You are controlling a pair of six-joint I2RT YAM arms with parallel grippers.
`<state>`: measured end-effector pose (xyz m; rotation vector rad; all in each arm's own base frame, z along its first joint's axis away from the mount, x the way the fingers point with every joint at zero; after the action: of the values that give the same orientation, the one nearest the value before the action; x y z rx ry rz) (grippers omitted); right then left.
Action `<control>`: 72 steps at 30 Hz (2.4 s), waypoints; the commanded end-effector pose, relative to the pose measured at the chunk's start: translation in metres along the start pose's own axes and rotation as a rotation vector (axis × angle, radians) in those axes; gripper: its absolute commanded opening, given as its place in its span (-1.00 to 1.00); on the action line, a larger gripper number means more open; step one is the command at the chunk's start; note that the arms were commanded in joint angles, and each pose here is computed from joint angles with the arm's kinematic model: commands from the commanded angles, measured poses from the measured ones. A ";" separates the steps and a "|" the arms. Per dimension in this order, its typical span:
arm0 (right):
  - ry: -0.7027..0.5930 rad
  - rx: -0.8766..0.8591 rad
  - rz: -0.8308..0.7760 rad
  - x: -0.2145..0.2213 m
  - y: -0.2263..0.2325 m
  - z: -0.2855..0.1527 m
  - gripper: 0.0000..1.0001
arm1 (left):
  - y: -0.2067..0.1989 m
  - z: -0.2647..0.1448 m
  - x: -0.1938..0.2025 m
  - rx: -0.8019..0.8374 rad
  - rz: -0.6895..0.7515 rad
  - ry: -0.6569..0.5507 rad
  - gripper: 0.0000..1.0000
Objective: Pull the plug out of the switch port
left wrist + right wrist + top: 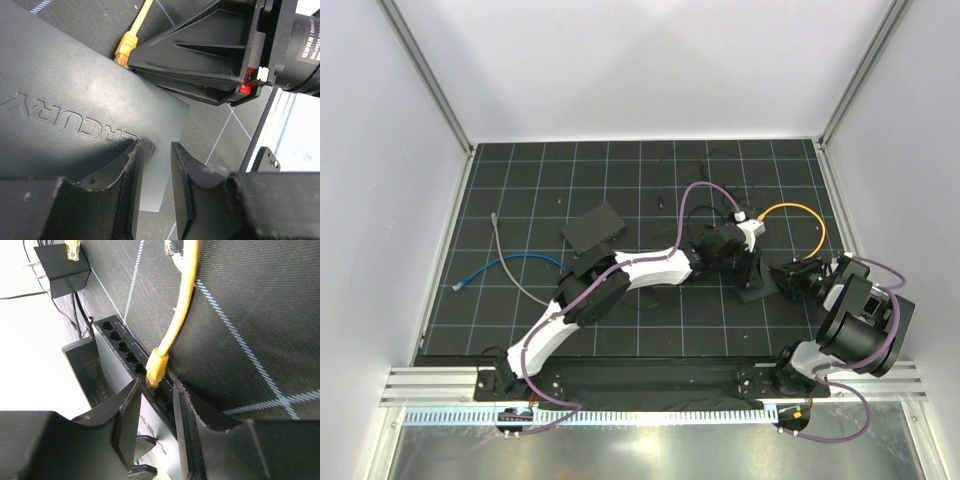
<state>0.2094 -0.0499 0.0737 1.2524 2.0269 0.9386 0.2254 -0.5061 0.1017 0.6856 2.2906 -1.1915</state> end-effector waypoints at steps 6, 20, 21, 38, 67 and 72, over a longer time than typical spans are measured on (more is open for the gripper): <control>0.032 0.097 0.030 0.004 -0.017 0.006 -0.21 | 0.042 0.005 0.046 -0.157 -0.033 0.162 -0.34; 0.051 0.144 0.064 0.002 -0.023 0.016 -0.35 | 0.044 0.005 0.046 -0.170 -0.038 0.161 -0.35; 0.052 0.147 0.063 0.003 -0.023 0.017 -0.37 | 0.044 0.005 0.047 -0.176 -0.039 0.164 -0.35; -0.059 0.158 0.026 -0.005 -0.019 0.021 -0.98 | 0.053 0.003 0.065 -0.216 -0.143 0.174 -0.43; -0.237 0.224 -0.102 -0.058 0.033 0.000 -0.98 | 0.040 0.002 0.070 -0.117 -0.091 0.156 -0.44; -0.291 0.229 -0.132 -0.076 0.061 -0.012 -0.97 | 0.010 -0.011 0.057 -0.098 0.069 0.061 -0.40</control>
<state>0.2534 -0.0913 0.1115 1.3180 2.0135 0.5422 0.2149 -0.5016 0.0950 0.5947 2.2322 -1.2525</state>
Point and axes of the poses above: each gripper's point midway between its finger pads, its own z axis out along the fingers, its own y axis along the line the jaws close on, x = y × z, the point moved 9 cm from there along -z, back along the fingers, and after that the axes turned 1 degree about -z, right-handed, at the moved point
